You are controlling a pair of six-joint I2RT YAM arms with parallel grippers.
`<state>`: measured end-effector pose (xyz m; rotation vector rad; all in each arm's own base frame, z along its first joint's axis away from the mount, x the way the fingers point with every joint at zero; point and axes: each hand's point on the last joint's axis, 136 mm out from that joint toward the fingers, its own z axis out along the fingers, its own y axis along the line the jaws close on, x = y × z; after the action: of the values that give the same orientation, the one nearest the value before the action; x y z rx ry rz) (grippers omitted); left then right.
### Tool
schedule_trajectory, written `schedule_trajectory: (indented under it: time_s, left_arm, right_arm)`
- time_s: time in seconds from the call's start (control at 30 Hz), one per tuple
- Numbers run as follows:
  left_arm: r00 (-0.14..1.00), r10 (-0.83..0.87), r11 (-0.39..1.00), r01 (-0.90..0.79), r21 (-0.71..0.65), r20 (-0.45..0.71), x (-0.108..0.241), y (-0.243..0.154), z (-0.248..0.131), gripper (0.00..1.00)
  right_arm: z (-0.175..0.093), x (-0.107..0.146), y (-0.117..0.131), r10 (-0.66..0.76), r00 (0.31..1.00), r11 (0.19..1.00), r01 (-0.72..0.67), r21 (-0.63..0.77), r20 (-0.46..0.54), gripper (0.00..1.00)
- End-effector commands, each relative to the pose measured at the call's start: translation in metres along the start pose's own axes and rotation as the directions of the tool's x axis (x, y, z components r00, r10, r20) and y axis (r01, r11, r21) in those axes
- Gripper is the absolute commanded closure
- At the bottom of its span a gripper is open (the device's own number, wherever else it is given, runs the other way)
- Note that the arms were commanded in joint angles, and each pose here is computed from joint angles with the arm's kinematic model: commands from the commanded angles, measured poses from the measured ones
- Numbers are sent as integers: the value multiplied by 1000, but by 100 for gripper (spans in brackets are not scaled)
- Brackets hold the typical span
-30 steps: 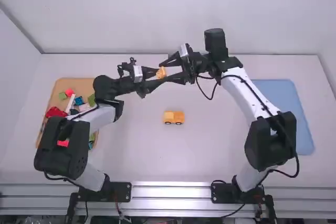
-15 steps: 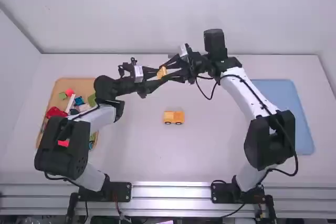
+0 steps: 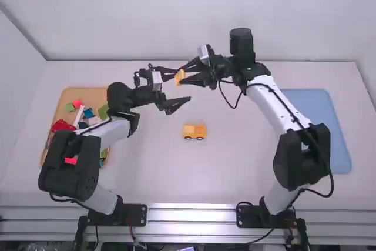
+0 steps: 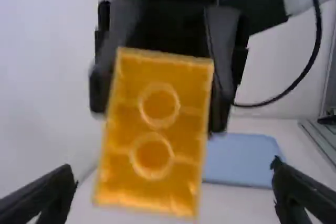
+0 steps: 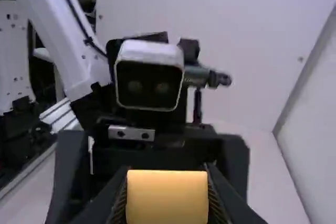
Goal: Assemble lego blocks to make yellow taxi
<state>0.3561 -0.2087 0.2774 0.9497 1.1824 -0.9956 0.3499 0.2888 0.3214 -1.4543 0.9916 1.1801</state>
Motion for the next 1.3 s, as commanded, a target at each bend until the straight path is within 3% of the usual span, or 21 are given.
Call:
schedule_trajectory:
  time_s: [0.0, 0.13, 0.27, 0.33, 0.37, 0.43, 0.5, 0.57, 0.7, 0.87, 0.93, 1.03, 1.1, 1.13, 1.17, 1.23, 1.27]
  left_arm:
    - [999, 11, 1000, -11, -4, -39, 14, 1, 1, 1]
    - [982, -113, 985, 91, -144, -151, 55, 22, -4, 1]
    - [960, -161, 967, 107, -230, -229, 82, 32, -12, 1]
    - [953, -167, 959, 98, -265, -251, 89, 37, -15, 1]
    - [953, -169, 958, 99, -268, -253, 89, 38, -16, 1]
    - [951, -171, 952, 92, -292, -256, 91, 42, -17, 1]
    - [953, -159, 954, 80, -290, -259, 90, 42, -17, 1]
    - [955, -130, 958, 53, -280, -266, 90, 42, -17, 1]
    - [955, -125, 958, 46, -281, -269, 90, 42, -17, 1]
    - [954, -124, 959, 45, -281, -271, 91, 42, -17, 1]
    - [954, -125, 959, 45, -280, -271, 91, 42, -17, 1]
    - [951, -134, 954, 48, -296, -277, 93, 44, -18, 1]
    - [940, -164, 932, 49, -360, -299, 101, 53, -24, 1]
    - [938, -169, 928, 48, -369, -302, 102, 54, -25, 1]
    - [931, -186, 916, 49, -397, -313, 106, 58, -28, 1]
    - [921, -211, 902, 54, -428, -327, 113, 61, -32, 1]
    - [920, -213, 902, 56, -428, -328, 113, 60, -32, 1]
  right_arm:
    - [-17, 7, -35, 151, 986, 966, -132, 222, -73, 91]
    - [-41, 27, -68, 279, 941, 836, -141, 530, -189, 92]
    - [-69, 68, -61, 505, 796, 648, -92, 756, -336, 94]
    - [-89, 104, -39, 688, 622, 499, -32, 866, -374, 94]
    - [-92, 109, -35, 713, 595, 477, -21, 879, -373, 94]
    - [-112, 145, 7, 869, 369, 344, 31, 938, -331, 94]
    - [-115, 163, 30, 917, 257, 308, 26, 951, -304, 94]
    - [-120, 191, 62, 963, 91, 254, 9, 967, -253, 94]
    - [-129, 231, 102, 985, -130, 110, -13, 994, -111, 91]
    - [-117, 269, 118, 962, -259, 39, -168, 985, -82, 93]
    - [-118, 275, 119, 958, -277, 19, -183, 983, -70, 97]
    - [-116, 286, 119, 950, -314, -76, -209, 975, 7, 100]
    - [-117, 297, 112, 921, -338, -265, -175, 948, 195, 100]
    - [-118, 298, 111, 913, -341, -294, -165, 942, 225, 100]
    - [-120, 303, 110, 863, -360, -418, -119, 901, 354, 100]
    - [-123, 306, 113, 749, -390, -590, -23, 807, 536, 100]
    - [-123, 306, 114, 730, -391, -613, -10, 790, 561, 100]
